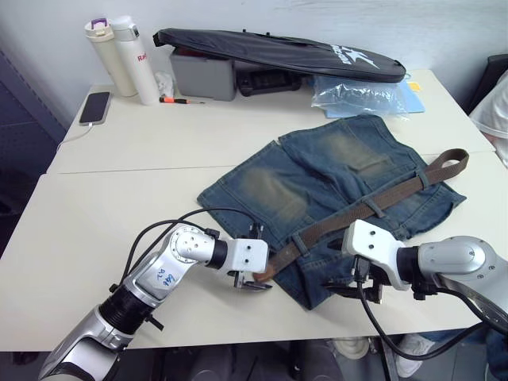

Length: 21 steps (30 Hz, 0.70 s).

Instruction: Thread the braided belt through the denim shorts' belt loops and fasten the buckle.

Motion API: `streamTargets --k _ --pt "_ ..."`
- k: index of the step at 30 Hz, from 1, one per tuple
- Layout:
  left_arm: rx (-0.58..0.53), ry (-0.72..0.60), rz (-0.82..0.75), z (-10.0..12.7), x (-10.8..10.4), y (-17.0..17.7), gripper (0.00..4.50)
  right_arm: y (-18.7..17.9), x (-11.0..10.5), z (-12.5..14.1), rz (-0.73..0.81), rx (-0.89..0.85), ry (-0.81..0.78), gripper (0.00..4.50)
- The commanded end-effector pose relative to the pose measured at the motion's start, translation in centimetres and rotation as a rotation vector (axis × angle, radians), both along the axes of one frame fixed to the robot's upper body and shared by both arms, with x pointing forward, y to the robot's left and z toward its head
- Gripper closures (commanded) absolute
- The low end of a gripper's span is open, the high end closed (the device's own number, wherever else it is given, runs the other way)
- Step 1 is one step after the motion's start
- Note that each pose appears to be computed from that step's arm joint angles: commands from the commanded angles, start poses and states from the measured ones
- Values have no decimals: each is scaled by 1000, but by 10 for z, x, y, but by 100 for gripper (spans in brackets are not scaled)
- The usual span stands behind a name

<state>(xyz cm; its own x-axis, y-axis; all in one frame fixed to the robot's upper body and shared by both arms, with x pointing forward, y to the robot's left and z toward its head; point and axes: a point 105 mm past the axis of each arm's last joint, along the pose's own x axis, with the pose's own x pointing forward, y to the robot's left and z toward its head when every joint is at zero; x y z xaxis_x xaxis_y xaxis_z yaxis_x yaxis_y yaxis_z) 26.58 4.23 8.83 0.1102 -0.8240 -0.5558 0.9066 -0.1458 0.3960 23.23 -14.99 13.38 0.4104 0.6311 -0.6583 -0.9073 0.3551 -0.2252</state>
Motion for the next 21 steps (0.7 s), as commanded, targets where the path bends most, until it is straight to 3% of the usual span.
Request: streamTargets --k 1,5,13,16,21 --pt "-18 2 -8 7 -1 3 262 2 2 12 9 4 -58 0" --pt "-33 13 -8 14 -1 10 438 0 3 12 1 -1 -57 0" --pt "-68 1 6 42 3 21 445 -12 20 2 -92 -17 -33 0" --pt "-67 -4 30 49 7 29 450 -20 26 -10 -161 -24 24 85" --pt "-57 1 60 54 6 40 450 -32 32 -30 -249 -58 91 329"
